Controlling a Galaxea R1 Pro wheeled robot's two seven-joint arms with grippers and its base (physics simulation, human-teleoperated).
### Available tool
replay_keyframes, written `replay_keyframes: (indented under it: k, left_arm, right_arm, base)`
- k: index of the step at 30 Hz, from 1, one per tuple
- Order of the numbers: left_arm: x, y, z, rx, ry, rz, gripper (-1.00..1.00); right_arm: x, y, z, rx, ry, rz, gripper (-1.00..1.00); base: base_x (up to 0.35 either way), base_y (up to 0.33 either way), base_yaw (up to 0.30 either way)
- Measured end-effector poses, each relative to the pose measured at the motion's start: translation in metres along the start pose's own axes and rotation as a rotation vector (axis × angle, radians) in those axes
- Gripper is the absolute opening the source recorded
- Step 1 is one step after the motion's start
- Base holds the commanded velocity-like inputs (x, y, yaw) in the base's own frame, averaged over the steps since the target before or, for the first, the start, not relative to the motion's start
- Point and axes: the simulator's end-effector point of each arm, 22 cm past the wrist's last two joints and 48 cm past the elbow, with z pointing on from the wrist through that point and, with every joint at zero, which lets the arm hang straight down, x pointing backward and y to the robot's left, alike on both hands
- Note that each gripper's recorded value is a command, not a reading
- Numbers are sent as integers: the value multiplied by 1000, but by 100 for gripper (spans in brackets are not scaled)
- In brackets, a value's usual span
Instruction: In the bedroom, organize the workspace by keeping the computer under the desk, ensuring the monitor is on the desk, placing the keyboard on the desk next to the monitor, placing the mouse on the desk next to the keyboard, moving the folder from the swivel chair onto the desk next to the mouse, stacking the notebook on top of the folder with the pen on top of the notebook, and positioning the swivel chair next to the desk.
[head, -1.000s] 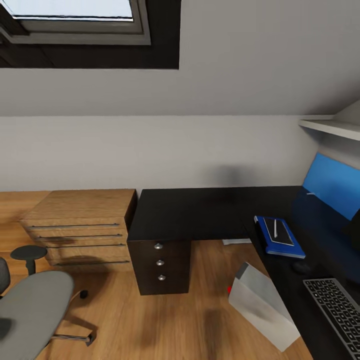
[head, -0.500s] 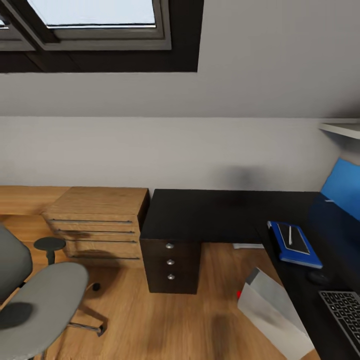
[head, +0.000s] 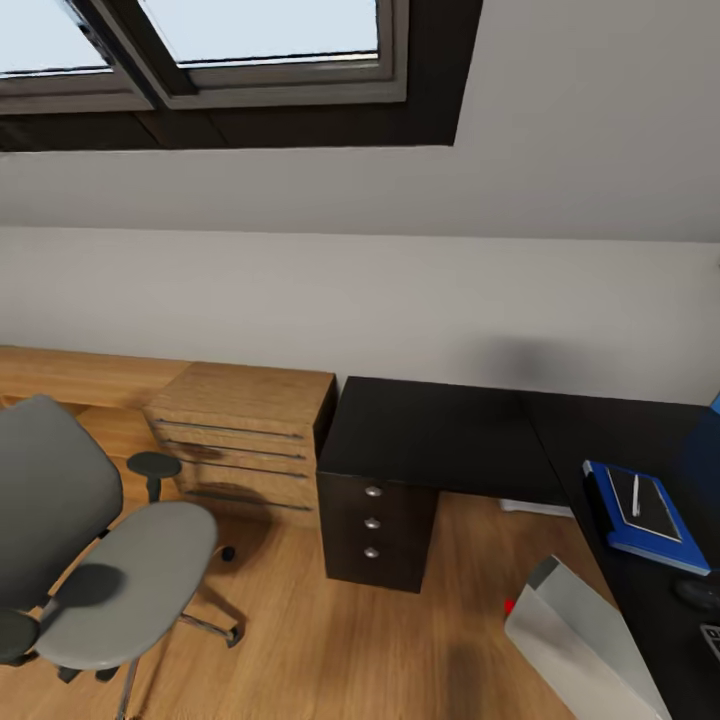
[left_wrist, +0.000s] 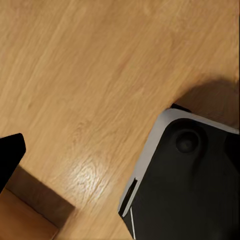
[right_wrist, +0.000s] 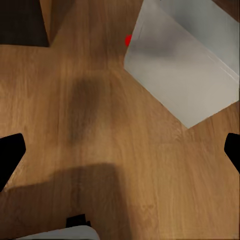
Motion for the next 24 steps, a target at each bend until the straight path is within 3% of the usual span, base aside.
replay_keyframes:
  k: [6,8,13,17,24]
  left_arm:
    - [-58,-33,20,35,-36,-23,100]
    - [-78,-59,25,66,-32,-36,100]
    - [-74,-76,25,84,-5,-41,100]
    - [-57,-79,23,102,27,-34,100]
    - [-52,-85,22,132,25,-34,100]
  right_arm:
    - [-40,13,16,-21,-80,32,100]
    - [-70,22,33,-31,-109,42,100]
    - [-97,26,50,-29,-130,52,100]
    - [-80,18,49,-18,-90,31,100]
    - [-63,20,44,-46,-56,-14,100]
  base:
    - [0,0,185]
    - [0,0,148]
    - [0,0,140]
    - [0,0,136]
    - [0,0,89]
